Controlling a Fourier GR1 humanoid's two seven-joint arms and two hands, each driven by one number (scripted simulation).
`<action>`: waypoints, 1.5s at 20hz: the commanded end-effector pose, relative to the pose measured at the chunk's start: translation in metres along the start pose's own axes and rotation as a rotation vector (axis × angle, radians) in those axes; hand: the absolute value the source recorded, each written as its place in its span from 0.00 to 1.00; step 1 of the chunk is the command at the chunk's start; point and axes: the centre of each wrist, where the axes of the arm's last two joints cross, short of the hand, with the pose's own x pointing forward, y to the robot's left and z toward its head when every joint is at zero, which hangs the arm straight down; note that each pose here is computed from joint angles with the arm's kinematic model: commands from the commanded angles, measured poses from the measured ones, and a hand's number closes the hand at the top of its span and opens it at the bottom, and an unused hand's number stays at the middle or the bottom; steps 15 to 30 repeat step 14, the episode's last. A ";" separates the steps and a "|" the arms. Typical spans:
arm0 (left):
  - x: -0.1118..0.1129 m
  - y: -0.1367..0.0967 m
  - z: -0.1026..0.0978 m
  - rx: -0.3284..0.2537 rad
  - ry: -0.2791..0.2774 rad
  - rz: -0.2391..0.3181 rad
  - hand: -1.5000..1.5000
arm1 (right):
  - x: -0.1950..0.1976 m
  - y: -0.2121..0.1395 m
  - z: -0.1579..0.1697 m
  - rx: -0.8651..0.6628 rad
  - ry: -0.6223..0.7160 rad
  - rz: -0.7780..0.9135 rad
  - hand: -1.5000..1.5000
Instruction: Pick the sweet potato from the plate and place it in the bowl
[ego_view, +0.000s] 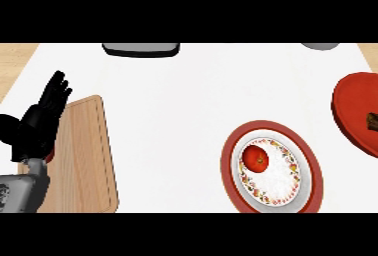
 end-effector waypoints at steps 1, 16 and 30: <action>-0.005 -0.006 0.006 0.003 0.003 0.011 0.50 | -0.007 -0.027 0.033 0.045 -0.032 -0.081 0.00; -0.013 0.002 0.008 0.016 0.011 0.002 0.50 | 0.006 -0.047 0.046 0.099 -0.074 -0.241 0.00; -0.013 0.002 0.008 0.016 0.011 0.002 0.50 | 0.006 -0.047 0.046 0.099 -0.074 -0.241 0.00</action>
